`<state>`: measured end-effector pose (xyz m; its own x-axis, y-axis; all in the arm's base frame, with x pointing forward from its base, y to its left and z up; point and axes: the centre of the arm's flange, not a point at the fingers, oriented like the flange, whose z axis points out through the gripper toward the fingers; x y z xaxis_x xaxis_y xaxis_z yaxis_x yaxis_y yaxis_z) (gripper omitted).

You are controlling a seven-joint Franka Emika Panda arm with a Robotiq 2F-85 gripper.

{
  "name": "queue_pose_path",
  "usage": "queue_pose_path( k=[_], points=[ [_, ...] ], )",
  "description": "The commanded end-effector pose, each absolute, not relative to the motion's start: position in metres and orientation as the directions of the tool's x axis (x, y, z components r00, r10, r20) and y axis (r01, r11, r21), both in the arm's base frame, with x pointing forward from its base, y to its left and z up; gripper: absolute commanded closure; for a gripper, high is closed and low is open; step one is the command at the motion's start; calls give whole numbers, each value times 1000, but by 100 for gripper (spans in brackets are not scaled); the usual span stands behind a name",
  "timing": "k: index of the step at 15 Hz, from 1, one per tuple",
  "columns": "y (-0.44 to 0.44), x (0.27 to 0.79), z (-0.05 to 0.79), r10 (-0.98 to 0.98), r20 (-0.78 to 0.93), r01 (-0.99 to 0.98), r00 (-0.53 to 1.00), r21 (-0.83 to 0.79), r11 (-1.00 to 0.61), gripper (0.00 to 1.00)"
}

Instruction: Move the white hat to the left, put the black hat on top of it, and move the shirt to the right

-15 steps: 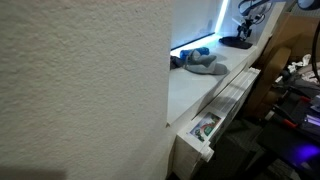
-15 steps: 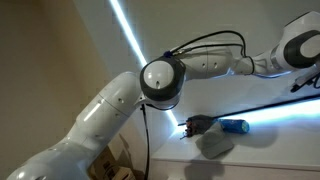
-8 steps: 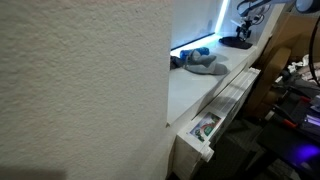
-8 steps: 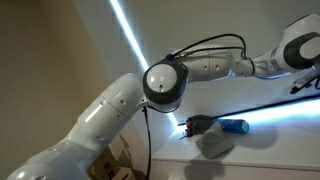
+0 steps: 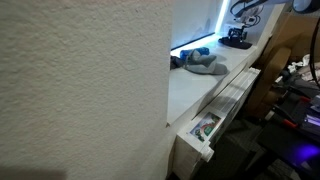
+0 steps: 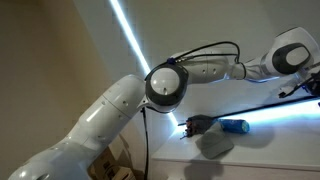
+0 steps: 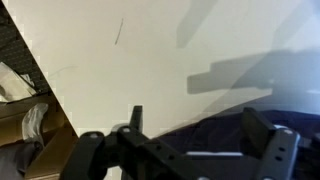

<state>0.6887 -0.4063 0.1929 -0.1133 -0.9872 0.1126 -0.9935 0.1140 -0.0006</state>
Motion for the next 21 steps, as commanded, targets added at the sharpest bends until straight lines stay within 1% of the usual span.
queue_pose_path(
  k=[1,3,6,10,12,13,15,17,18,19,20,21],
  points=[
    [-405,690,193,-988,113,-994,-107,2,107,0],
    [-402,683,197,-955,168,-967,-246,-113,229,0],
    [-386,678,197,-911,231,-920,-342,-278,275,0],
    [-373,690,183,-815,306,-828,-493,-454,330,0],
    [-374,693,183,-749,317,-775,-582,-495,393,0],
    [-389,709,186,-807,283,-809,-517,-471,353,0],
    [-386,707,187,-771,297,-783,-563,-490,383,0],
    [-386,707,187,-764,300,-778,-571,-494,388,0],
    [-394,700,192,-799,233,-778,-554,-487,397,0],
    [-415,690,195,-812,144,-755,-566,-486,440,0],
    [-429,682,194,-801,101,-733,-591,-481,480,0],
    [-397,700,185,-789,193,-755,-583,-488,439,0]
  ],
)
